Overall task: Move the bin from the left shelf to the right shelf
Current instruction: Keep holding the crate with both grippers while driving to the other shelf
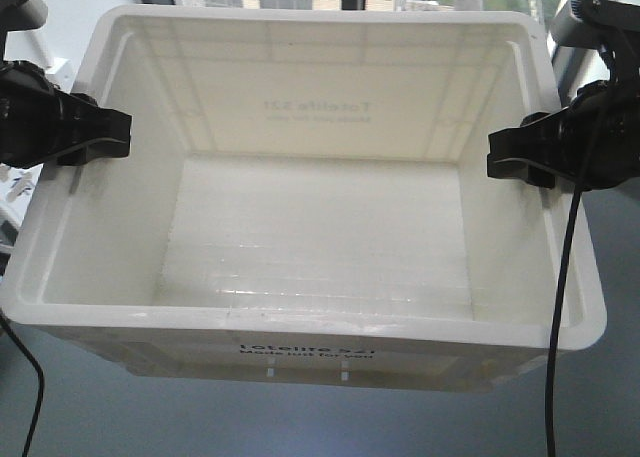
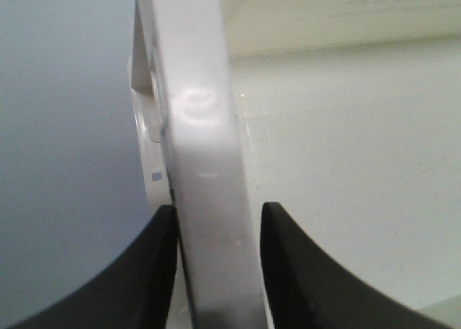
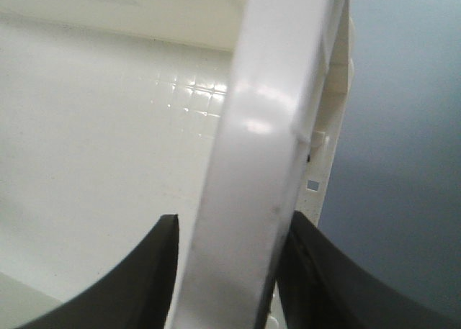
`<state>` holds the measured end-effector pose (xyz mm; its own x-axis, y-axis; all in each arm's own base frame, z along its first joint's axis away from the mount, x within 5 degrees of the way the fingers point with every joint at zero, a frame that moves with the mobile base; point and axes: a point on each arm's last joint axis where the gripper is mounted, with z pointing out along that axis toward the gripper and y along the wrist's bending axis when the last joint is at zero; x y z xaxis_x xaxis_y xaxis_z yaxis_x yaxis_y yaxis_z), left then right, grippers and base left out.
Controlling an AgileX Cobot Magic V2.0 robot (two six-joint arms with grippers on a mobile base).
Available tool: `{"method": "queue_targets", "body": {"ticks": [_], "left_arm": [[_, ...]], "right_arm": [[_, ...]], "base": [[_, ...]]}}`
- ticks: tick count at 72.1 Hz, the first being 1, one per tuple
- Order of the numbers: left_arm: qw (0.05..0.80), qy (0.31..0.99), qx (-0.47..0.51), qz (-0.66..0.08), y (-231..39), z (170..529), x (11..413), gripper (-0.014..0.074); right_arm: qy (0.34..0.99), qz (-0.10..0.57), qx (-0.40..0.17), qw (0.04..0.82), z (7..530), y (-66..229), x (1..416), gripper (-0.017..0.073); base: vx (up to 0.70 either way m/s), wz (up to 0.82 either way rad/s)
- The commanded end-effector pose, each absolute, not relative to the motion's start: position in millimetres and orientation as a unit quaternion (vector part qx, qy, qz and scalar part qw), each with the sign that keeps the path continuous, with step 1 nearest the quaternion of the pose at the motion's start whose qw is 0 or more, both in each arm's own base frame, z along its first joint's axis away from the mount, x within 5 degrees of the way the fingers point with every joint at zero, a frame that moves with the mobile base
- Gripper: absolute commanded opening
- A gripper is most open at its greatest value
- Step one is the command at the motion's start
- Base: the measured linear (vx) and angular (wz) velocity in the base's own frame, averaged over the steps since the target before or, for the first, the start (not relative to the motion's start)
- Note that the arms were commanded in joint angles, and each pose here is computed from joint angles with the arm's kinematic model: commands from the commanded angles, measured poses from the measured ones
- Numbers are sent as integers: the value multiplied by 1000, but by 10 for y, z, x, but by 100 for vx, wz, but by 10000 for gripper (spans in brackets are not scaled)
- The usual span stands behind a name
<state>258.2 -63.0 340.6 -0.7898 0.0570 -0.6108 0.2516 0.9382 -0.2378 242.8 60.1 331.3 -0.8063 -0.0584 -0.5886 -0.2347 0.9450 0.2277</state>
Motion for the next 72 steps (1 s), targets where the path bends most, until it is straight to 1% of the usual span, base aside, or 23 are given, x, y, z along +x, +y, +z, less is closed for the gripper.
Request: {"method": "queue_targets", "body": {"ticks": [1, 36, 72], "left_arm": [[383, 903, 94, -173, -663, 3688, 2528, 2], [383, 903, 94, -173, -663, 3688, 2528, 2], [383, 903, 94, -173, -663, 3688, 2528, 2]], "right_arm": [[913, 146, -83, 373, 3554, 585, 2438, -5], [912, 146, -83, 373, 3555, 585, 2438, -5], [912, 146, -83, 373, 3555, 585, 2438, -5]], "base": [[29, 71], [23, 77], [15, 61]]}}
